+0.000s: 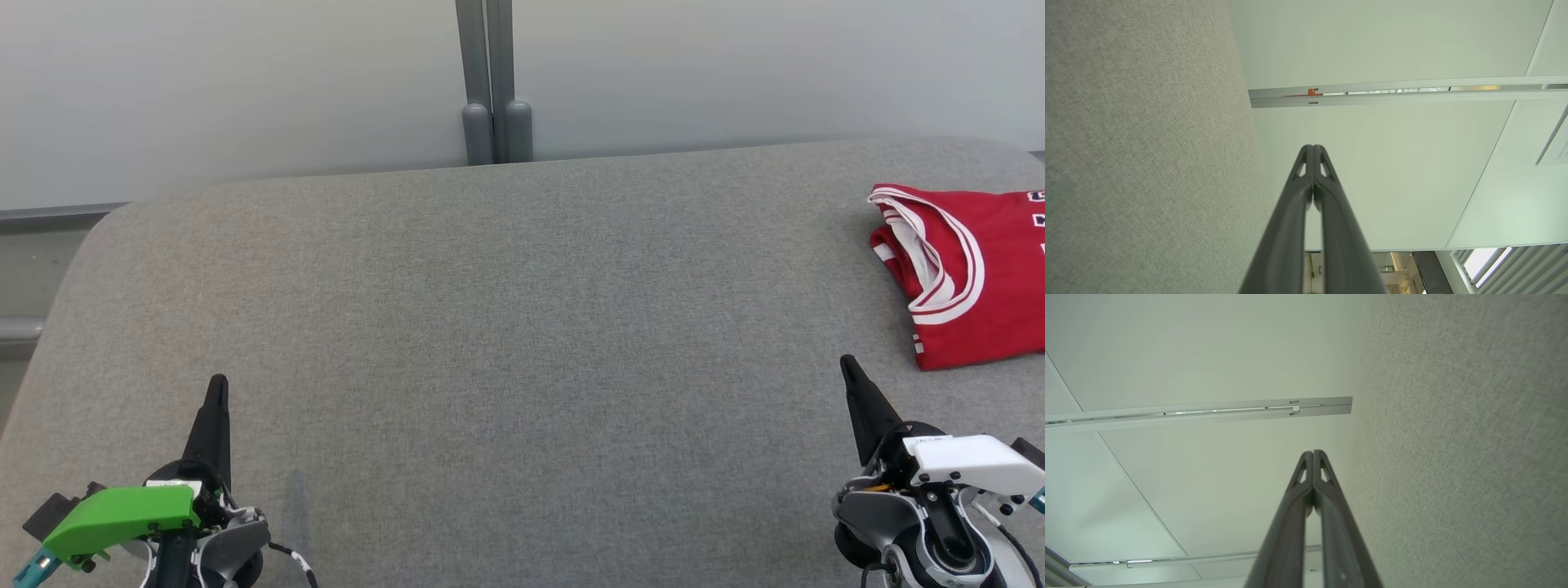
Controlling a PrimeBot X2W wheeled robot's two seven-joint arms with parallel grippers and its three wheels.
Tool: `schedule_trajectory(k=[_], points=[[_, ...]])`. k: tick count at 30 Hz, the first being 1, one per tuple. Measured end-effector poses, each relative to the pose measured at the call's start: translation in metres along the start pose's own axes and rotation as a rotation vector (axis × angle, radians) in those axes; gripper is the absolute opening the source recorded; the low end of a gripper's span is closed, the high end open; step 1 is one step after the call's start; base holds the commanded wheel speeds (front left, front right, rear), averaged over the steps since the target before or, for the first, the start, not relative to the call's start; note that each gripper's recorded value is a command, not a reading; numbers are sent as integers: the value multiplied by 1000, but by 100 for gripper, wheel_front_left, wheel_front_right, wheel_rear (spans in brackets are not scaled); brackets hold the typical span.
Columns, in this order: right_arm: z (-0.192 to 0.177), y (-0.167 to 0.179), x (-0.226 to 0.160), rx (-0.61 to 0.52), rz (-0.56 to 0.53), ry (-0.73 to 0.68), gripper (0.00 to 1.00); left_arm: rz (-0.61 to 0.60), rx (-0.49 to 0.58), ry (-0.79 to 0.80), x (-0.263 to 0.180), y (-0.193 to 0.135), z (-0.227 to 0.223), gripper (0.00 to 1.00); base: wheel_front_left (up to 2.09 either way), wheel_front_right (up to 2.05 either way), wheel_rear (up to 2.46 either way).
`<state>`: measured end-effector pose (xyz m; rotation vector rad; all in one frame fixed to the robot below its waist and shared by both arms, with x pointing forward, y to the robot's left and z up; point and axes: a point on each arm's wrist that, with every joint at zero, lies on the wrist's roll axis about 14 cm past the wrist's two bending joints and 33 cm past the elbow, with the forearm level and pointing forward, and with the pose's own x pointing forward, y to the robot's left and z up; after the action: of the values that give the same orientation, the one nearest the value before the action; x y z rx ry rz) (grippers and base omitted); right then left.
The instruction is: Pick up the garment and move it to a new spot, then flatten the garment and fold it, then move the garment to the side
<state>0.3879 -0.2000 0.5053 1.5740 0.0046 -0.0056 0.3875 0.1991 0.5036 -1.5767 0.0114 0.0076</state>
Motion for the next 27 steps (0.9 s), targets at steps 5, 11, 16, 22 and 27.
schedule_trajectory(k=[5, 11, 16, 22, 27], points=[[0, 0, 0, 1, 0, 0, 0, 0, 0, -1, 0, 0, 0, 0, 0, 0, 0], [0, 0, 0, 1, 0, 2, 0, 0, 0, -1, 0, 0, 0, 0, 0, 0, 0], [0, 0, 0, 3, 0, 1, 0, 0, 0, -1, 0, 0, 0, 0, 0, 0, 0], [0, 0, 0, 3, 0, 0, 0, 0, 0, -2, 0, 0, 1, 0, 0, 0, 0], [0, 0, 0, 3, 0, 0, 0, 0, 0, -2, 0, 0, 1, 0, 0, 0, 0]])
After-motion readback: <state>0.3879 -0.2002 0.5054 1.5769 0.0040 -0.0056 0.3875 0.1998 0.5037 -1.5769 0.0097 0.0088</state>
